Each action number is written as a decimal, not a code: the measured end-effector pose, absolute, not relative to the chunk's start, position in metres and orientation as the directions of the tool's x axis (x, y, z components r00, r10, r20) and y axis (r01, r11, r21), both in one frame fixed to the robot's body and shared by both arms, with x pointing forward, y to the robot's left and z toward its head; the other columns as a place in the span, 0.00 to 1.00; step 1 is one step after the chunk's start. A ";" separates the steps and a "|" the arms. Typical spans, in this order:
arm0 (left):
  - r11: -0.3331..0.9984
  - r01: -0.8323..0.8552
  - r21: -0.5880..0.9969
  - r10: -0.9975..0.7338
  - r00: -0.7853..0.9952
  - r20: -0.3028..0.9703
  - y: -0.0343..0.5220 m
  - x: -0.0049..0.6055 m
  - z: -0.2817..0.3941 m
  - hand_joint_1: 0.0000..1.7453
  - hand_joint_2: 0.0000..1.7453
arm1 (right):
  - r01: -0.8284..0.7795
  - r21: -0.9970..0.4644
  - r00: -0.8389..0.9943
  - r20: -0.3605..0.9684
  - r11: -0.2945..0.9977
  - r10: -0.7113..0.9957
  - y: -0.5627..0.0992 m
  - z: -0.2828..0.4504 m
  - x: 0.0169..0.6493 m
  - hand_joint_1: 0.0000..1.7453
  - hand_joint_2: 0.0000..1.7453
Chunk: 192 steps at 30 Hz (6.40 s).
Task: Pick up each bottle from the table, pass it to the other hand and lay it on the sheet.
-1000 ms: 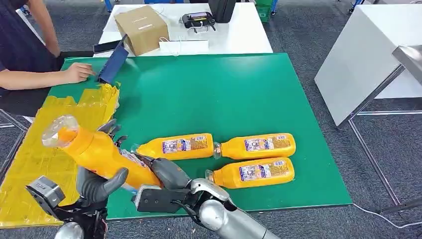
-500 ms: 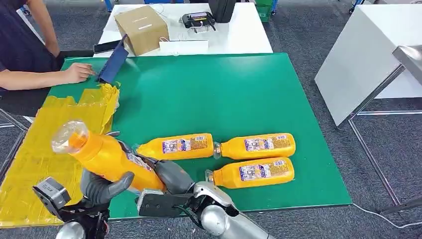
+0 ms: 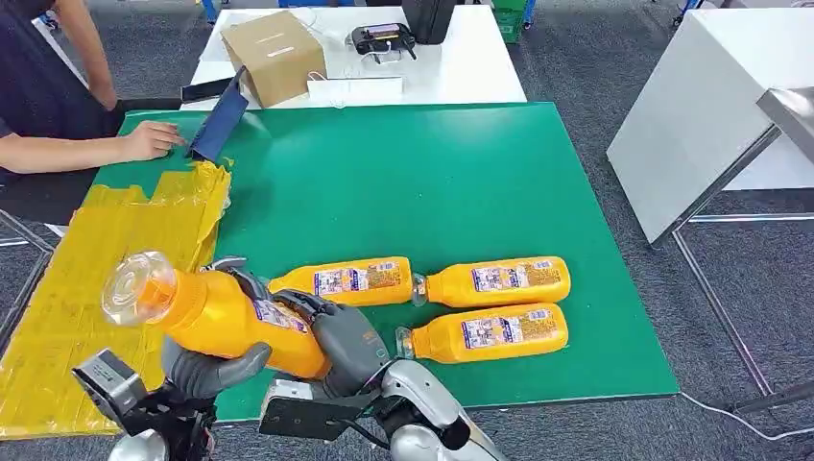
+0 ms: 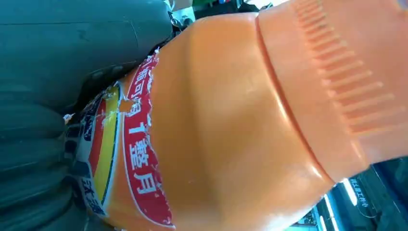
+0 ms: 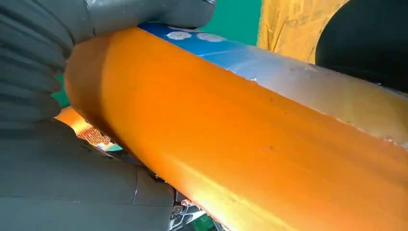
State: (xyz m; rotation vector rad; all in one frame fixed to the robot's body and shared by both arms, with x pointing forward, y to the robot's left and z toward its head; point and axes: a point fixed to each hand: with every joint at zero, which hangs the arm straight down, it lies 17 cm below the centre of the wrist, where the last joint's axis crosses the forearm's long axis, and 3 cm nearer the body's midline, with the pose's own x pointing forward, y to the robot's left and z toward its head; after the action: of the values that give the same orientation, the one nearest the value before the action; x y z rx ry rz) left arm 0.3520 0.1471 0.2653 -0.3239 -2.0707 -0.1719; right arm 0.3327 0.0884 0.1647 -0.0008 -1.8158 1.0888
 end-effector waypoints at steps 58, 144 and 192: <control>0.002 -0.401 0.916 -0.993 -0.108 -0.045 0.326 0.472 0.178 1.00 1.00 | -0.356 -0.645 -0.195 0.759 0.676 0.622 -0.059 0.137 0.511 0.00 0.00; 0.577 0.691 0.435 -0.206 -0.392 0.897 0.217 0.404 0.111 0.00 0.00 | -0.306 -0.879 -0.498 -0.179 -0.365 0.849 -0.035 0.013 0.499 1.00 1.00; 0.880 0.473 -0.034 0.274 -0.449 0.851 0.161 0.398 0.264 0.00 1.00 | 0.032 -0.513 -0.485 0.742 0.858 0.463 -0.044 0.250 0.494 1.00 1.00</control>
State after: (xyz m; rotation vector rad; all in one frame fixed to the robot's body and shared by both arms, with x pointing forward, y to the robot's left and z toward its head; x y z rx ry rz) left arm 0.3984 0.1615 0.2636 -0.5403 -2.0641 -0.2555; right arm 0.4939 -0.0438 0.2505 -0.3620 -2.0264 0.5395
